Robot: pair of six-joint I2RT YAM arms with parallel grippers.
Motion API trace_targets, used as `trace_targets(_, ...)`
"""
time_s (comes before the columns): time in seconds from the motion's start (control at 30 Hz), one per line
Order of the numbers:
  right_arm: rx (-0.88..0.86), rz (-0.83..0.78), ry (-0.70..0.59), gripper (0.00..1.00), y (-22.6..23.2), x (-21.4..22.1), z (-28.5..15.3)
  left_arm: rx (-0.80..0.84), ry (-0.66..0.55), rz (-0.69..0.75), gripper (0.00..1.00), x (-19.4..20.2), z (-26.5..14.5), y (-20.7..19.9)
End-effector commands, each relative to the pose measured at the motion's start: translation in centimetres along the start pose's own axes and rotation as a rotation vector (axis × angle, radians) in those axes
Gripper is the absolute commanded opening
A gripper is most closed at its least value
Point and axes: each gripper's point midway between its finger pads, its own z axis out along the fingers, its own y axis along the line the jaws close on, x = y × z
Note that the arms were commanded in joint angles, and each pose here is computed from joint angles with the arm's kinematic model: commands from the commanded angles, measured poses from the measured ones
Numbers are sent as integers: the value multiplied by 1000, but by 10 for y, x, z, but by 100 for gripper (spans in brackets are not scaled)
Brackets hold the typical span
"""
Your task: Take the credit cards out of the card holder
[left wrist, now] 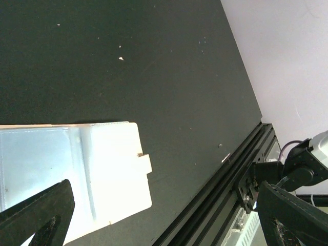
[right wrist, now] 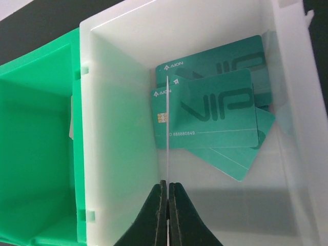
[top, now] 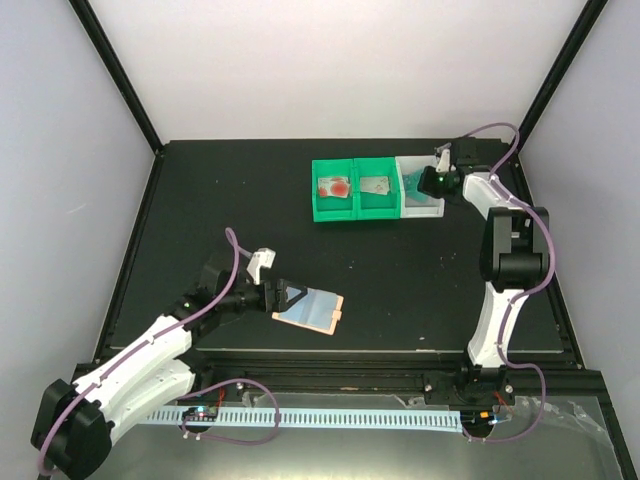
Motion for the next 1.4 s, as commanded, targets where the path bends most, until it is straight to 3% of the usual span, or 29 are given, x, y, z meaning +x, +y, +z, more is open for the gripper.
trace_targets(0.0, -18, -16, 42, 3, 2, -1, 4, 41, -20, 52, 99, -11, -1, -12)
trace_targets(0.5, 126, -7, 36, 26, -15, -21, -2, 35, -12, 56, 99, -5, -2, -9)
trace_targets(0.8, 130, 15, -14, 41, 0, -34, -38, -21, -47, 41, 99, -9, -9, -3)
trace_targets(0.9, 63, 4, -7, 42, 16, -24, -53, -44, -73, 43, 99, -15, -15, -5)
trace_targets(1.13, -25, -33, -41, 54, 42, 14, -98, -175, -179, 54, 99, -38, -36, 1)
trace_targets(1.37, -116, -92, -51, 75, 69, 71, -133, -224, -289, 93, 99, -61, -59, -8)
